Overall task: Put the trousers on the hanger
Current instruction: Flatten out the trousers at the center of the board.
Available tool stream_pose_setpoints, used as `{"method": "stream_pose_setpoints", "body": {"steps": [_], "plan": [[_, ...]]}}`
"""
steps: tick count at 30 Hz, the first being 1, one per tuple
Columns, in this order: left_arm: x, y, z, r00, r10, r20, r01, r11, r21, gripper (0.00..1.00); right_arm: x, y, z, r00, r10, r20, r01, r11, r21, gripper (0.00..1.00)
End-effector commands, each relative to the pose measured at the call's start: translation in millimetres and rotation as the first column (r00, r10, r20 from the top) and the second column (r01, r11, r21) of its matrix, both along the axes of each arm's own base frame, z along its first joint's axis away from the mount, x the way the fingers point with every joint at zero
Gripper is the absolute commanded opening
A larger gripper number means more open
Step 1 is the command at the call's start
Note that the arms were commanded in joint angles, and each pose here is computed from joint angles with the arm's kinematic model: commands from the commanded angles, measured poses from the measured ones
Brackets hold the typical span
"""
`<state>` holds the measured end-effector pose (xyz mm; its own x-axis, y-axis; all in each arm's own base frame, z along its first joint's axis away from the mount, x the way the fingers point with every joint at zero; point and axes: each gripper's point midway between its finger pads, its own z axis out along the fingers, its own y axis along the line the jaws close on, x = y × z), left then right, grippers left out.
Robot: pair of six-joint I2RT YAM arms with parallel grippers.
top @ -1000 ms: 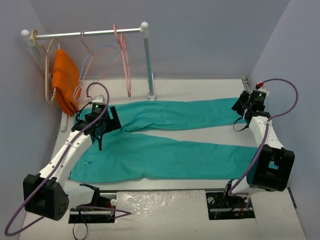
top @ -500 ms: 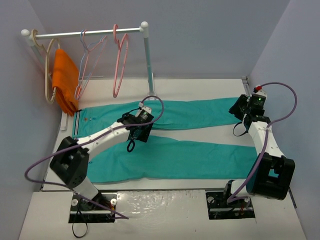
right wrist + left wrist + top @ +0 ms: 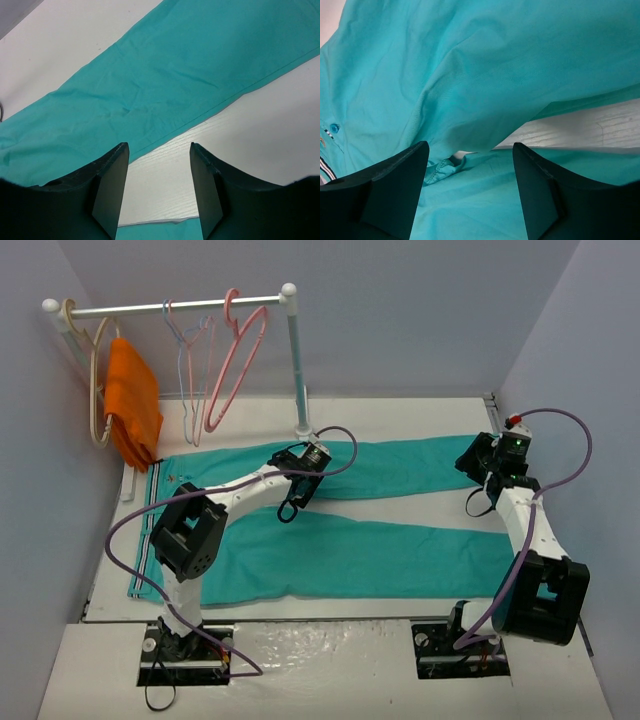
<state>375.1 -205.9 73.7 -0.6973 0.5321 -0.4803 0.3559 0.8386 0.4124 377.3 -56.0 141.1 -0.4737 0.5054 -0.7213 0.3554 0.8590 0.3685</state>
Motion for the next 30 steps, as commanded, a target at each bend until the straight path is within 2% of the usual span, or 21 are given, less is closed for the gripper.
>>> {"method": "stream_pose_setpoints", "body": {"steps": [1, 5, 7, 11, 13, 19, 23, 27, 30], "plan": [[14, -5, 22, 0.999, -0.023, 0.046, 0.023, 1.0, 0.007, 0.59, 8, 4, 26, 0.995, 0.022, 0.099, -0.021, 1.0, -0.013, 0.49], [11, -1, 8, 1.0, -0.012, 0.016, 0.011, 0.999, 0.031, 0.53, 7, 5, 25, 0.995, 0.024, 0.1, -0.023, 1.0, -0.01, 0.49], [11, 0, 4, 1.0, -0.009, 0.011, 0.008, 0.999, 0.036, 0.46, 7, 5, 24, 0.995, 0.024, 0.099, -0.023, 1.0, -0.011, 0.49], [7, 5, -2, 1.0, -0.001, -0.006, 0.002, 0.998, 0.063, 0.22, 6, 5, 23, 0.995, 0.025, 0.099, -0.024, 1.0, -0.012, 0.49], [2, 9, 1, 1.0, 0.016, -0.011, -0.015, 0.997, 0.074, 0.01, 5, 5, 24, 0.995, 0.025, 0.1, -0.024, 1.0, -0.013, 0.49], [-29, 11, 37, 0.999, 0.047, 0.02, -0.048, 0.998, 0.031, 0.0, 7, 5, 24, 0.995, 0.024, 0.101, -0.023, 1.0, -0.012, 0.49], [-61, 9, 15, 0.997, 0.062, -0.046, -0.06, 0.998, 0.032, 0.0, 7, 5, 18, 0.996, 0.019, 0.087, -0.019, 1.0, -0.005, 0.49], [-85, 5, -29, 0.986, 0.079, -0.145, -0.076, 0.997, 0.029, 0.09, 11, 3, 8, 0.998, 0.006, 0.06, -0.005, 1.0, -0.025, 0.49], [-89, 4, -23, 0.984, 0.098, -0.15, -0.097, 0.995, 0.01, 0.15, 15, 9, -2, 0.999, 0.027, 0.02, -0.026, 0.999, -0.039, 0.49]]}}
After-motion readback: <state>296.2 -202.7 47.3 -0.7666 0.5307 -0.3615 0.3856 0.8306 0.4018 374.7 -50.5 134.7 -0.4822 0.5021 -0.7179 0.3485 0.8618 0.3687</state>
